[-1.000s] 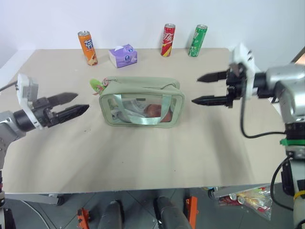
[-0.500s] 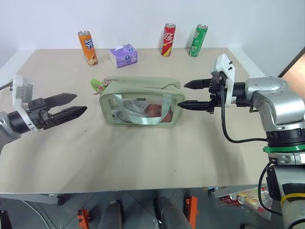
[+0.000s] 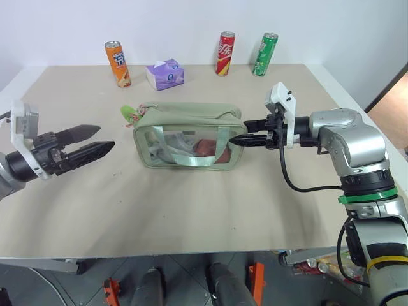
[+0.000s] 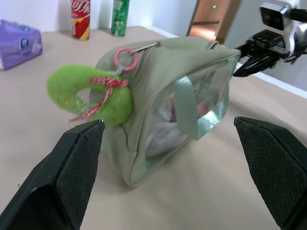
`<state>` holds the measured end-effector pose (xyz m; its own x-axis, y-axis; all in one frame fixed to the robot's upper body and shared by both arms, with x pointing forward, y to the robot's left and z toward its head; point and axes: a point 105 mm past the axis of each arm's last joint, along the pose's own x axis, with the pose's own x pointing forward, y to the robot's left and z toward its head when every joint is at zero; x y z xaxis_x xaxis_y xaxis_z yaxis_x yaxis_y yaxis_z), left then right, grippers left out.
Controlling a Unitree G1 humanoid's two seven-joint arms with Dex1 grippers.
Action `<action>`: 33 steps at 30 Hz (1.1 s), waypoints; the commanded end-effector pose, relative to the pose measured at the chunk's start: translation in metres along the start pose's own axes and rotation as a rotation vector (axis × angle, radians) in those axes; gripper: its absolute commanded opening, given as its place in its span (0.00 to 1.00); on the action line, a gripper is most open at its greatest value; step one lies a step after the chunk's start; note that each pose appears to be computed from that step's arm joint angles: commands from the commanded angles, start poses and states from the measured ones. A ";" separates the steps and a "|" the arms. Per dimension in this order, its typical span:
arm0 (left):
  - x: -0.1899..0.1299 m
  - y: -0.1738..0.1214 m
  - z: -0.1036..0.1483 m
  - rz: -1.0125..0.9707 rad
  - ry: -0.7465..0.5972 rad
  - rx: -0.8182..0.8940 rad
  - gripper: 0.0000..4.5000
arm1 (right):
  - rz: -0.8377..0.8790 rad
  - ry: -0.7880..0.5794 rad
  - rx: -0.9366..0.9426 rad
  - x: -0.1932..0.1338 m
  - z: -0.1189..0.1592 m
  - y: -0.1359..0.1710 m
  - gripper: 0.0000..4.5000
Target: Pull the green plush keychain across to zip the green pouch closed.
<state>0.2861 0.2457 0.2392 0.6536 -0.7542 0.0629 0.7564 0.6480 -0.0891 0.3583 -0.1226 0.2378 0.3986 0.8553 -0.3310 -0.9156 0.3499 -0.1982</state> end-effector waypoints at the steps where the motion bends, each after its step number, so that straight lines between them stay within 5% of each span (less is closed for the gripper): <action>1: -0.008 0.005 0.012 0.043 -0.053 0.014 1.00 | 0.003 -0.027 -0.048 -0.002 0.014 0.001 0.09; 3: -0.008 0.006 0.009 0.049 -0.048 0.004 1.00 | 0.007 -0.026 -0.050 -0.003 0.015 0.001 0.01; 10: -0.013 0.017 -0.011 0.087 -0.004 -0.049 1.00 | 0.050 -0.047 -0.076 -0.007 0.019 0.008 0.01; 17: -0.007 0.066 -0.032 0.263 0.007 -0.191 1.00 | 0.116 -0.043 -0.089 -0.008 0.015 0.021 0.01; 33: 0.070 0.082 -0.008 0.215 -0.105 -0.174 1.00 | 0.100 -0.051 -0.080 -0.009 0.014 0.024 0.01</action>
<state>0.3897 0.2399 0.2183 0.7891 -0.6056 0.1031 0.6044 0.7355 -0.3062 0.3374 -0.1179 0.2354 0.3022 0.8903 -0.3407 -0.9488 0.2465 -0.1975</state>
